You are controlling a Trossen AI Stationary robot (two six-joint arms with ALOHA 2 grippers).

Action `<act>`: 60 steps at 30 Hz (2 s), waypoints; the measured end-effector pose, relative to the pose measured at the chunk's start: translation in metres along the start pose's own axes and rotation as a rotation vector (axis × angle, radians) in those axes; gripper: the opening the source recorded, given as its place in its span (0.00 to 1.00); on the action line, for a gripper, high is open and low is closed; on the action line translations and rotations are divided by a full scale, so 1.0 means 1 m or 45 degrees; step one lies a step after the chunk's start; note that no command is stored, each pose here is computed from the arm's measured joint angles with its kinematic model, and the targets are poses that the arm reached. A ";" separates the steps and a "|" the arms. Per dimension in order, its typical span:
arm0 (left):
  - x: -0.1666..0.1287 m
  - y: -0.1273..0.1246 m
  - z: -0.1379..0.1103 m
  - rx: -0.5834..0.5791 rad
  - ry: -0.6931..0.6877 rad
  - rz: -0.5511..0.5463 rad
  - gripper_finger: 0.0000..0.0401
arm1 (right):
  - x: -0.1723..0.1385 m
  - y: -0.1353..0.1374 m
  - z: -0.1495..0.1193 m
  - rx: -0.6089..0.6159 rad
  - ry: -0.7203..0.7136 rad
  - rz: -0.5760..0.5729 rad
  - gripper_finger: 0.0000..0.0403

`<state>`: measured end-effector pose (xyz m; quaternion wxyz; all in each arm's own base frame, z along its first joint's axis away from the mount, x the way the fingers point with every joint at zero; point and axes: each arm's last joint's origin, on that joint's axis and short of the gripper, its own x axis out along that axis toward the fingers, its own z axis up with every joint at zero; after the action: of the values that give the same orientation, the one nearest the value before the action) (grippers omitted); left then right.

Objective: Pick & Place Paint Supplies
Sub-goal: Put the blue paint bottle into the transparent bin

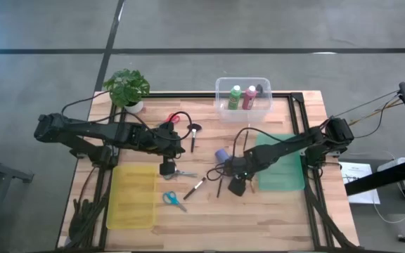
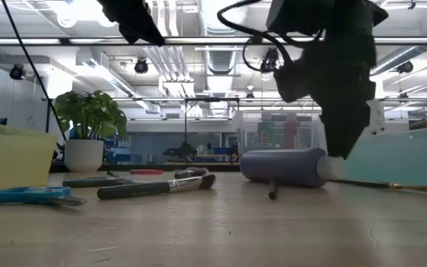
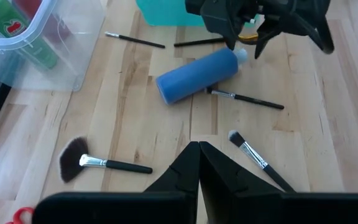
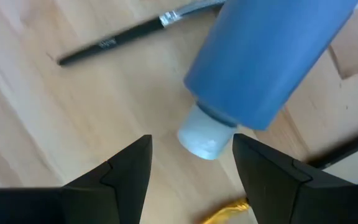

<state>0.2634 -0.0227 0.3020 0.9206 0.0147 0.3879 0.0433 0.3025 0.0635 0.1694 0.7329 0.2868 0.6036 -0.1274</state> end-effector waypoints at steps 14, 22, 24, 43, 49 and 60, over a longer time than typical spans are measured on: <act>0.000 0.000 0.000 0.000 0.000 0.000 0.04 | 0.013 -0.007 0.015 0.249 0.001 -0.032 0.55; 0.000 0.000 0.000 0.001 0.000 0.000 0.04 | 0.024 -0.006 0.024 0.310 0.012 -0.052 0.55; 0.000 0.000 0.000 0.001 0.000 0.000 0.04 | 0.025 -0.006 0.026 0.318 0.014 -0.057 0.55; 0.000 0.000 0.000 0.005 0.001 -0.005 0.04 | 0.020 -0.011 0.031 0.360 0.086 0.035 0.28; 0.000 0.000 0.000 0.005 0.001 -0.005 0.04 | 0.003 -0.001 0.030 0.292 0.120 0.161 0.28; 0.000 0.000 -0.003 0.011 0.038 -0.003 0.04 | -0.058 -0.004 0.007 0.177 0.525 0.554 0.28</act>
<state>0.2612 -0.0226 0.3001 0.9147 0.0176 0.4016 0.0409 0.2919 0.0467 0.2250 0.5835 0.4785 0.6541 0.0525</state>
